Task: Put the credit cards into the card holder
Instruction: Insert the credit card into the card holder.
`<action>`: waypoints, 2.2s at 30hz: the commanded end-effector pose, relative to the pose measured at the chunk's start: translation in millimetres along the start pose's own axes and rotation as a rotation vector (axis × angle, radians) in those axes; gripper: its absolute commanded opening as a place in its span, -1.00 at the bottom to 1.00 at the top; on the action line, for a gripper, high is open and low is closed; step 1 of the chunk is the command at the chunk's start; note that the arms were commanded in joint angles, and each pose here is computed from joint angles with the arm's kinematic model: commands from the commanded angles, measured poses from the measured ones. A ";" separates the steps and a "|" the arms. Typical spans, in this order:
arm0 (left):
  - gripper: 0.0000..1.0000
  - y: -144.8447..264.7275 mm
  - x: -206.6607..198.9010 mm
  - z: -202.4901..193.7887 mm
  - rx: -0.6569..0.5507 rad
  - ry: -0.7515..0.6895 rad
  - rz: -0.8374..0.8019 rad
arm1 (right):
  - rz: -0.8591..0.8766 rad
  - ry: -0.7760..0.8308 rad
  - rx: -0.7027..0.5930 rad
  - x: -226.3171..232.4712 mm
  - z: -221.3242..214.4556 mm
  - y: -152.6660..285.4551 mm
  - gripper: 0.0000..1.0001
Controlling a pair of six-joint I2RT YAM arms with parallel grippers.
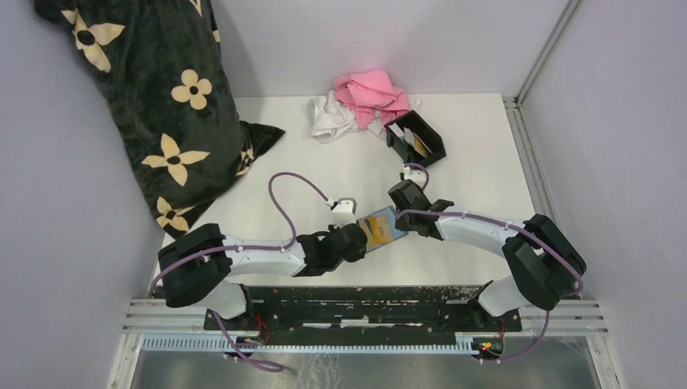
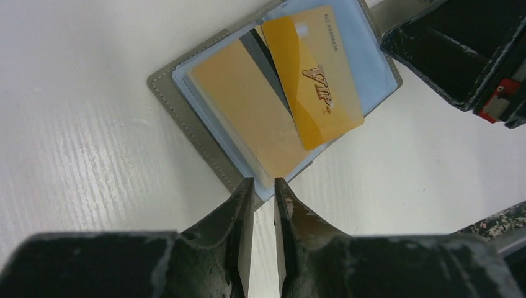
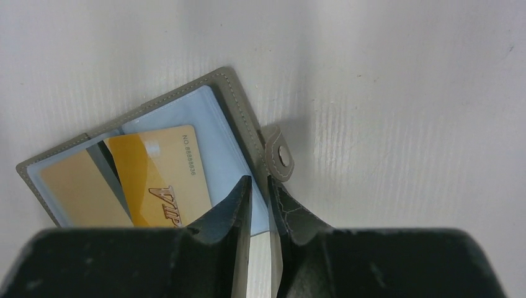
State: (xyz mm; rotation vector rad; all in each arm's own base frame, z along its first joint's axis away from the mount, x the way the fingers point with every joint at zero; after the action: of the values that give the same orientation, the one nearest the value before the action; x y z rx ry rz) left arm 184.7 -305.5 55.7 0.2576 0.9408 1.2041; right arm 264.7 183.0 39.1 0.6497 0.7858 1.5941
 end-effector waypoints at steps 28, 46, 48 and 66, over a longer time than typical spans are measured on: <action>-0.59 -37.5 -25.9 2.2 -0.019 -0.148 0.060 | -0.001 -0.041 0.015 -11.1 -4.4 -15.3 -0.61; -0.60 -46.2 -34.1 3.9 -0.025 -0.161 0.079 | 0.016 -0.062 0.042 -11.3 -12.6 -21.9 -0.61; -0.61 -47.9 -34.0 4.4 -0.025 -0.165 0.084 | 0.017 -0.065 0.044 -11.5 -13.3 -22.5 -0.61; -0.60 -58.4 -37.9 2.1 -0.021 -0.177 0.122 | 0.026 -0.074 0.051 -10.8 -14.6 -24.6 -0.61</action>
State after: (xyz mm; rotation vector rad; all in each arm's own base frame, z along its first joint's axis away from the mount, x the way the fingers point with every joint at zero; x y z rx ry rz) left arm 217.4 -358.6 35.1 0.3923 0.8261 1.2669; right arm 277.9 176.0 25.9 0.7185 0.7315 1.5856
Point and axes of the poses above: each gripper's point midway between its finger pads, its own y axis back along the fingers, its own x axis along the line the jaws close on, z = x × y, the point moved 1 cm from there along y, back along the fingers, and after that the axes turned 10 degrees about y, right-handed, at the moved point
